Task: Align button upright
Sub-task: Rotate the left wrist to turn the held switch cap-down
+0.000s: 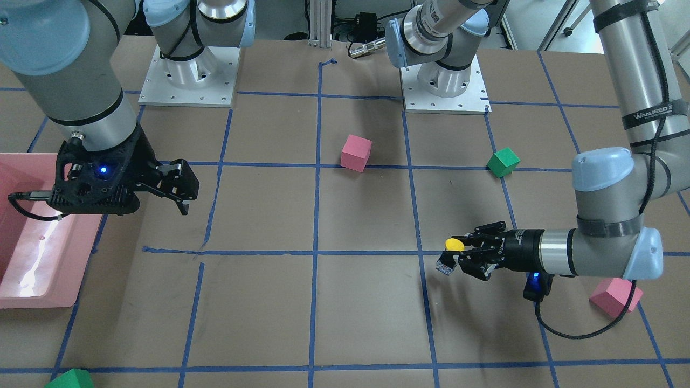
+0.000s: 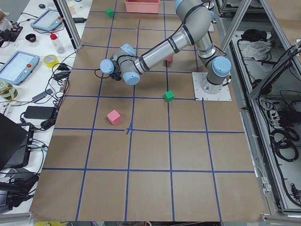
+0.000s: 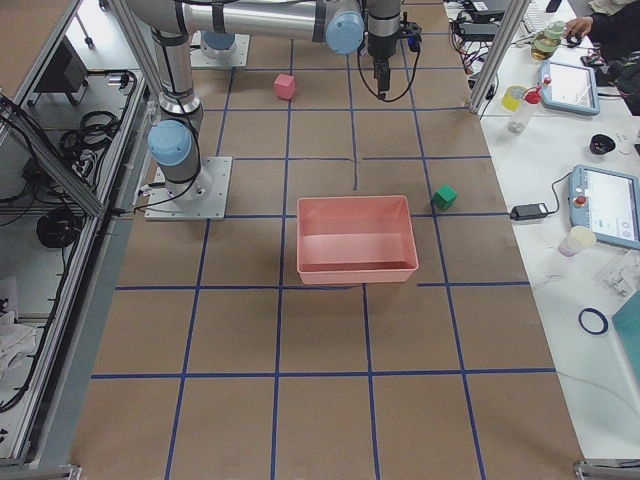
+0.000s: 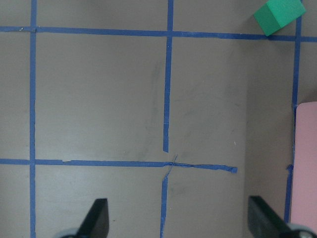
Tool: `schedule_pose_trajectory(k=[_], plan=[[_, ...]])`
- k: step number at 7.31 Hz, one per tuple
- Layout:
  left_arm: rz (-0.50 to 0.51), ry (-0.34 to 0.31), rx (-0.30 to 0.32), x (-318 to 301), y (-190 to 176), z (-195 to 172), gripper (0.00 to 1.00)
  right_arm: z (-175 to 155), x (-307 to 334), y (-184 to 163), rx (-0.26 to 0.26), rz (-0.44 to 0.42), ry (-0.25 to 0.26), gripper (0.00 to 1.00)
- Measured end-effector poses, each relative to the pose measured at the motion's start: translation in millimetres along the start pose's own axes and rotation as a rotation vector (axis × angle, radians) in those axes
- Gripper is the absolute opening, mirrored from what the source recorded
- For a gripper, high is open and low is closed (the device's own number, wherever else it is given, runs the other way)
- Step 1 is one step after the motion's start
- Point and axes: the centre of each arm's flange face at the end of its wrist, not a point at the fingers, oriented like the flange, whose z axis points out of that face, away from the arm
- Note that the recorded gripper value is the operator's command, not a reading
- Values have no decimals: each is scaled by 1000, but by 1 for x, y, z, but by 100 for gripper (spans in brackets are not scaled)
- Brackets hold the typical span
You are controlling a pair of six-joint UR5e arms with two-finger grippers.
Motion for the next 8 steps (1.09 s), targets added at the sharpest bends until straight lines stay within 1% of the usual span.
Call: schedule_pose_trajectory(k=[1, 2, 4, 6, 8], plan=[[-51, 48, -24, 3, -2, 1, 0, 1, 0, 0, 0, -3, 3, 100], [-95, 68, -39, 5, -3, 2, 0, 2, 0, 0, -3, -4, 1, 100], [-138, 61, -58, 2, 2, 3, 0, 3, -1, 2, -13, -7, 4, 100], [-152, 56, -69, -3, 8, 6, 0, 0, -4, 3, 2, -4, 0, 100], [-139, 44, -45, -4, 9, 4, 0, -6, -6, 3, 23, -2, 0, 100]])
